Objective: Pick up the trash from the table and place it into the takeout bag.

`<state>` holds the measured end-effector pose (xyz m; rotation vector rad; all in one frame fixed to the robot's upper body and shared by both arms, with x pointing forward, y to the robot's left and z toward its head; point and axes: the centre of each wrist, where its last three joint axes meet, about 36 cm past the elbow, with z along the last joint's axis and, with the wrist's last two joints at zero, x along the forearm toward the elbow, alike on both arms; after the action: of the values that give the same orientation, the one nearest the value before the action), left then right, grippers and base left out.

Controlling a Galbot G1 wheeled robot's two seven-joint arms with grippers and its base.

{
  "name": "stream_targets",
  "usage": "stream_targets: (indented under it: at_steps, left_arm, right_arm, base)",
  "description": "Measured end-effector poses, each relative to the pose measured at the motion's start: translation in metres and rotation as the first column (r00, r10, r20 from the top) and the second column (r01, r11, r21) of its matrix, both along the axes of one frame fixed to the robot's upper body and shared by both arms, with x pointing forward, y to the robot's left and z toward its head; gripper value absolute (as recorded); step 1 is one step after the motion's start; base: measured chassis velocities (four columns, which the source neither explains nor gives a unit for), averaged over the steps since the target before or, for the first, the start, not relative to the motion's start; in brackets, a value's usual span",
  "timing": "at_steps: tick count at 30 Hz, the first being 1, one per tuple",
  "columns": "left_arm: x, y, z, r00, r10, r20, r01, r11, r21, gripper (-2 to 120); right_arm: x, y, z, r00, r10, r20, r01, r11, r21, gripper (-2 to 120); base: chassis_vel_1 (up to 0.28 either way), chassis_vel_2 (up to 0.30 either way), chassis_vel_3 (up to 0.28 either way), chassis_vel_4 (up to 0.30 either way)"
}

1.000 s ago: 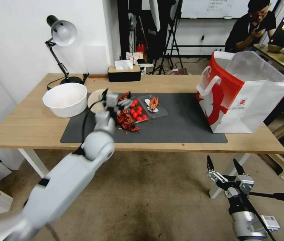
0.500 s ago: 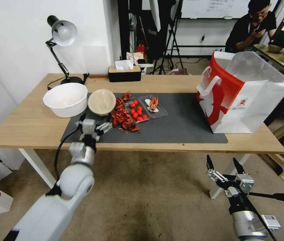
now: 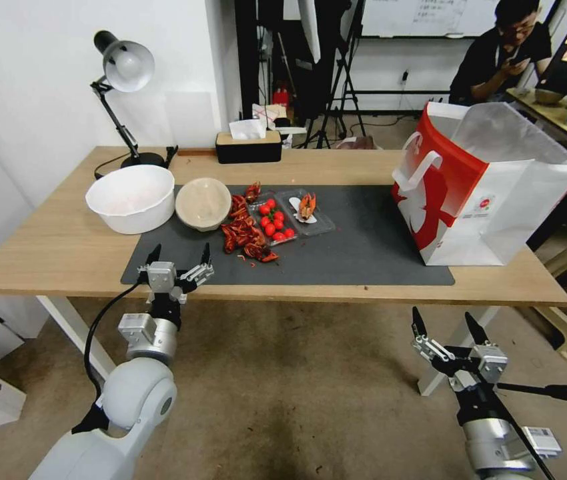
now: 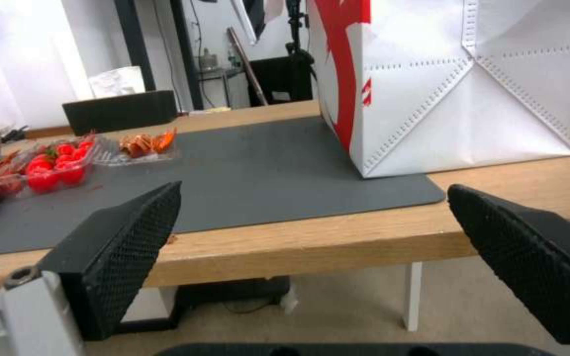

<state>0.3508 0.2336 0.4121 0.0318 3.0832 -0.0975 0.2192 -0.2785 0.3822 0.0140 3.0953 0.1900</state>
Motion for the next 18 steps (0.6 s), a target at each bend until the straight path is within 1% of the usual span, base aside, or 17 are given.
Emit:
stream_targets:
  at_steps: [8, 11, 13, 14, 15, 16, 17, 18]
  left_arm:
    - [-0.002, 0.000, -0.001, 1.000, -0.007, -0.001, 0.007, 1.000, -0.001, 100]
    - [-0.003, -0.002, -0.002, 1.000, -0.005, -0.006, 0.004, 1.000, -0.020, 100]
    - [-0.001, -0.006, 0.000, 0.999, -0.001, -0.046, -0.003, 0.996, -0.089, 100]
    - [-0.001, -0.006, 0.000, 0.999, -0.001, -0.046, -0.003, 0.996, -0.089, 100]
    - [0.001, -0.008, 0.002, 0.998, -0.002, -0.068, -0.007, 0.991, -0.133, 100]
    - [0.004, -0.009, 0.005, 0.997, 0.001, -0.080, -0.015, 0.987, -0.162, 100]
    - [0.004, -0.009, 0.005, 0.997, 0.001, -0.080, -0.015, 0.987, -0.162, 100]
    - [0.010, -0.012, 0.010, 0.994, 0.006, -0.109, -0.032, 0.973, -0.231, 100]
  right_arm:
    - [0.001, 0.000, 0.001, 1.000, 0.003, 0.001, -0.003, 1.000, -0.002, 100]
    - [0.001, 0.000, 0.002, 1.000, 0.004, 0.002, -0.004, 1.000, -0.003, 100]
    - [0.002, 0.000, 0.003, 1.000, 0.005, 0.004, -0.005, 1.000, -0.002, 100]
    - [0.002, 0.000, 0.003, 1.000, 0.005, 0.004, -0.005, 1.000, -0.002, 100]
    - [0.002, 0.000, 0.003, 1.000, 0.006, 0.004, -0.006, 1.000, -0.003, 100]
    - [0.002, 0.000, 0.004, 1.000, 0.006, 0.005, -0.006, 1.000, -0.003, 100]
    - [0.002, 0.000, 0.004, 1.000, 0.006, 0.005, -0.006, 1.000, -0.003, 100]
    - [0.002, 0.000, 0.004, 1.000, 0.007, 0.004, -0.007, 1.000, -0.003, 100]
  base:
    - [0.000, 0.000, 0.000, 0.000]
    - [0.000, 0.000, 0.000, 0.000]
    - [0.000, 0.000, 0.000, 0.000]
    - [0.000, 0.000, 0.000, 0.000]
    - [0.000, 0.000, 0.000, 0.000]
    - [0.000, 0.000, 0.000, 0.000]
    - [0.000, 0.000, 0.000, 0.000]
    - [0.000, 0.000, 0.000, 0.000]
